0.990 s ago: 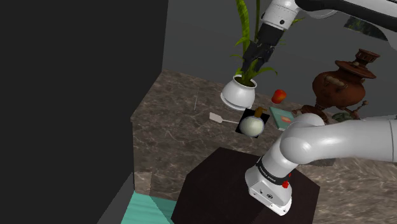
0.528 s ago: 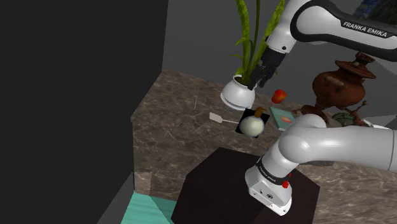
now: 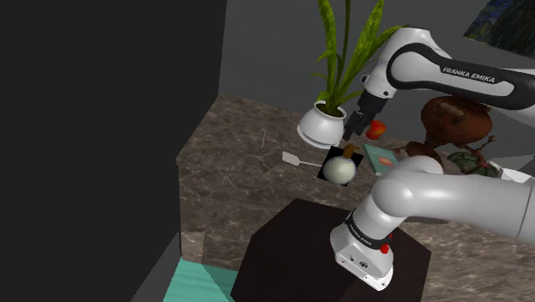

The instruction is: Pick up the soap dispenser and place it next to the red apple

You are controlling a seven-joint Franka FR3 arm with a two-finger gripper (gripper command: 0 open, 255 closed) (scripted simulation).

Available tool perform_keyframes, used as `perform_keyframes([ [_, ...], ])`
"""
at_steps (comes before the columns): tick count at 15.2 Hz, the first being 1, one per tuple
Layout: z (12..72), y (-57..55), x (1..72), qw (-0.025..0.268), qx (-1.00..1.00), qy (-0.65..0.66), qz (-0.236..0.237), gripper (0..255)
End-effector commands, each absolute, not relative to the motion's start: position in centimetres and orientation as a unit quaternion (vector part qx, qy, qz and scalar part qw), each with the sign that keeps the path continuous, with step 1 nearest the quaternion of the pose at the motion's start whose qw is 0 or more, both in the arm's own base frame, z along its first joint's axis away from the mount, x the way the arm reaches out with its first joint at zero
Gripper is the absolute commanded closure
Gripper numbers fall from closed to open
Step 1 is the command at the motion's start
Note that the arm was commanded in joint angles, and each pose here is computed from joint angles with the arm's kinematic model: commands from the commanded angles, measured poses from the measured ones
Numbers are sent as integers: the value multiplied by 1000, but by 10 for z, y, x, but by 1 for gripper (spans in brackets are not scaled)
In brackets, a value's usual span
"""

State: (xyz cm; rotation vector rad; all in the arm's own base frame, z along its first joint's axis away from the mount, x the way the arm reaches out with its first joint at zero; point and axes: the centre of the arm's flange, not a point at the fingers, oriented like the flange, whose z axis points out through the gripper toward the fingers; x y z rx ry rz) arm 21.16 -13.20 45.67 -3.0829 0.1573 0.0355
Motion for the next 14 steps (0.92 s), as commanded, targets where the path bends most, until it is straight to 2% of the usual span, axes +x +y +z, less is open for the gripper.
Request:
perform_keyframes([
  [1,436,-144,201,24,-998,48,14,0],
  [10,385,-154,193,22,-999,47,16,0],
  [14,382,-154,193,22,-999,47,16,0],
])
